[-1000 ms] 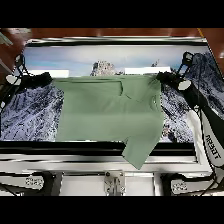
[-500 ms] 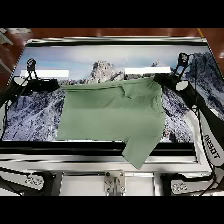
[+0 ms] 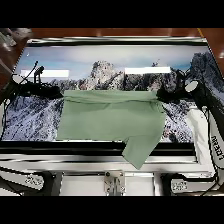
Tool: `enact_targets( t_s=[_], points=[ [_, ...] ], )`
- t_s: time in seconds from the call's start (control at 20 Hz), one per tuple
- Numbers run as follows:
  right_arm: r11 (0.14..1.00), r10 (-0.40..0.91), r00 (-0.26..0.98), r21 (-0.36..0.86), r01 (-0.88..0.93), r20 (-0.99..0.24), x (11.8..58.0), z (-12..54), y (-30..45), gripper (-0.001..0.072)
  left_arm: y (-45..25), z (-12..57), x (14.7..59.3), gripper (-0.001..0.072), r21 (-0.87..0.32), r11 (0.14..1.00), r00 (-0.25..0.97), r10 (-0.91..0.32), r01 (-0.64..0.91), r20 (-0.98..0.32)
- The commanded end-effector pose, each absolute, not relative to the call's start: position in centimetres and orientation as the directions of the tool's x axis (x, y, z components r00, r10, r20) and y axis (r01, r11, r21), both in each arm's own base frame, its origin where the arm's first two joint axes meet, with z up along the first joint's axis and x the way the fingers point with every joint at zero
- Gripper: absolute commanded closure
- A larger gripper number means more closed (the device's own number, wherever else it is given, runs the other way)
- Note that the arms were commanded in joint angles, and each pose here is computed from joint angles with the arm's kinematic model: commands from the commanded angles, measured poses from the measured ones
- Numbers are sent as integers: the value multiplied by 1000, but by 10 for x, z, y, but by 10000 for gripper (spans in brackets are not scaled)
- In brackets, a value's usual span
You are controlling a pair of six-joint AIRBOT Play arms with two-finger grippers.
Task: Fold the shirts.
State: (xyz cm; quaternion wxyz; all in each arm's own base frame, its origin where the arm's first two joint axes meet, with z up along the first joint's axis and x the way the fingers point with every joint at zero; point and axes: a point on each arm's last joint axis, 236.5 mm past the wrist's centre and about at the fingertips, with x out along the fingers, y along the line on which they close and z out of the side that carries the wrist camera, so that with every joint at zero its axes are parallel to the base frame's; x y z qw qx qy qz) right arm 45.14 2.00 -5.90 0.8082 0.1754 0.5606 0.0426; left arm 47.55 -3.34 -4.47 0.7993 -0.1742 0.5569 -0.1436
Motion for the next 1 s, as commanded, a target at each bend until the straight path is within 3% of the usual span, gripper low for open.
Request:
enact_targets(
  t_s=[0.0, 0.3, 0.35, 0.4, 0.45, 0.5, 0.55, 0.6, 0.65, 0.7, 0.8, 0.95],
  points=[
    [962, 145, 281, 202, 184, -949, 433, -77, -12, 662, -26, -60, 460, 663, -407, 913, 263, -398, 23, -879],
    [949, 160, 235, 215, 230, -959, 432, -109, -5, 661, -36, -88, 450, 661, -441, 895, 182, -423, -70, -888],
    [950, 159, 239, 214, 228, -958, 433, -109, -6, 651, -39, -90, 446, 618, -446, 892, 162, -432, -68, -888],
    [949, 158, 249, 217, 228, -956, 435, -106, -6, 637, -40, -90, 442, 514, -450, 890, 142, -438, -68, -888],
    [950, 155, 265, 218, 225, -952, 437, -99, -7, 637, -41, -89, 436, 290, -456, 887, 120, -446, -70, -887],
    [951, 152, 287, 218, 217, -946, 439, -88, -8, 637, -39, -88, 429, 164, -461, 885, 89, -454, -73, -886],
    [957, 141, 310, 210, 202, -940, 440, -75, -10, 635, -34, -84, 420, 166, -463, 883, 53, -460, -77, -886],
    [964, 137, 343, 206, 171, -929, 441, -57, -10, 508, -29, -79, 411, 167, -471, 878, 17, -471, -86, -882],
    [969, 127, 371, 194, 150, -920, 440, -38, -12, 124, -23, -71, 402, 167, -481, 871, -17, -485, -105, -875],
    [975, 111, 398, 176, 132, -911, 437, -19, -14, 16, -17, -63, 393, 167, -490, 864, -41, -497, -118, -867],
    [989, 56, 389, 106, 107, -919, 417, 7, -25, 15, -2, -45, 377, 167, -500, 854, -62, -512, -144, -857],
    [996, -64, 129, -56, 68, -990, 345, 4, -52, 14, 18, -31, 354, 164, -495, 851, -77, -513, -178, -855]
  ],
)
